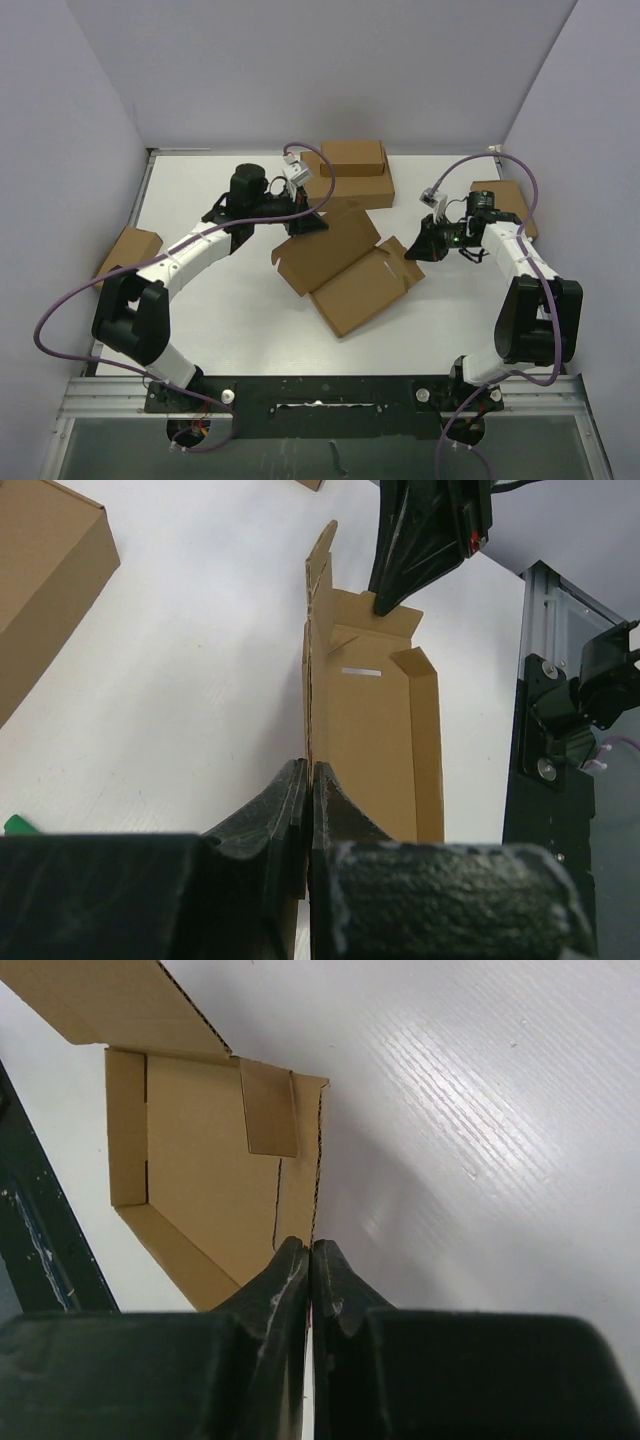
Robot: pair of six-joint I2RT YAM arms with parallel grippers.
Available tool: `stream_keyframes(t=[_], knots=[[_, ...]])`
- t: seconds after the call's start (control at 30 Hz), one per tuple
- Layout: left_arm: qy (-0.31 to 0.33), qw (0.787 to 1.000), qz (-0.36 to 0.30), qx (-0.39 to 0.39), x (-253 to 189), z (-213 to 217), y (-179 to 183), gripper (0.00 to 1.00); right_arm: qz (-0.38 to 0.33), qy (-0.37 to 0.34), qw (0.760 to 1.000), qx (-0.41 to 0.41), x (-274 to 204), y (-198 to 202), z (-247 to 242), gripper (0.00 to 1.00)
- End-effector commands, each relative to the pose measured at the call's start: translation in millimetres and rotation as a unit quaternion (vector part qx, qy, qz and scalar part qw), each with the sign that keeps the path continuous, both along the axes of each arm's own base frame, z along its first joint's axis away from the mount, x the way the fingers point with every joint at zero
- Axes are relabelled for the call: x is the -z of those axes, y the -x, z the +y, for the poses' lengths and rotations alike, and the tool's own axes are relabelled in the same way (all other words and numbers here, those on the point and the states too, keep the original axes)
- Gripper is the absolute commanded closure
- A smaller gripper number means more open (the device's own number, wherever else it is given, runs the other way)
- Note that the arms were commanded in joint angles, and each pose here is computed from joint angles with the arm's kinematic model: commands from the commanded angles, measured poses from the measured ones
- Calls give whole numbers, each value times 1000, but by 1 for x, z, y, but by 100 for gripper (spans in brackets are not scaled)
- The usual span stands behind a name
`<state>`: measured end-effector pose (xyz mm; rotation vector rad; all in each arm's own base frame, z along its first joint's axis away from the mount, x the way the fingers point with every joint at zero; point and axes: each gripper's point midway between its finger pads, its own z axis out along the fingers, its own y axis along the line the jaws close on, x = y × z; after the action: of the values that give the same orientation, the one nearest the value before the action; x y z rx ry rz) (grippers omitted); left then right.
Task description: Fold the paper box
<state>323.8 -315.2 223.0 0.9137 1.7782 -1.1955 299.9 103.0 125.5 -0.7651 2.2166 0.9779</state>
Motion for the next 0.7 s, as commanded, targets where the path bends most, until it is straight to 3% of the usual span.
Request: stream_keyframes(t=[0.0,0.37,0.67], knots=[[24,999,-24,-26,-31,-5,-17,100,-47,11,999,3,-22,-16,0,100],[19,995,9,-95,-29,-10,-47,100,-153,69,986,-11,-63,-35,15,100],[32,995,-9,-90,-38,-24,-65,100,-161,73,984,-35,-58,-28,28,100]])
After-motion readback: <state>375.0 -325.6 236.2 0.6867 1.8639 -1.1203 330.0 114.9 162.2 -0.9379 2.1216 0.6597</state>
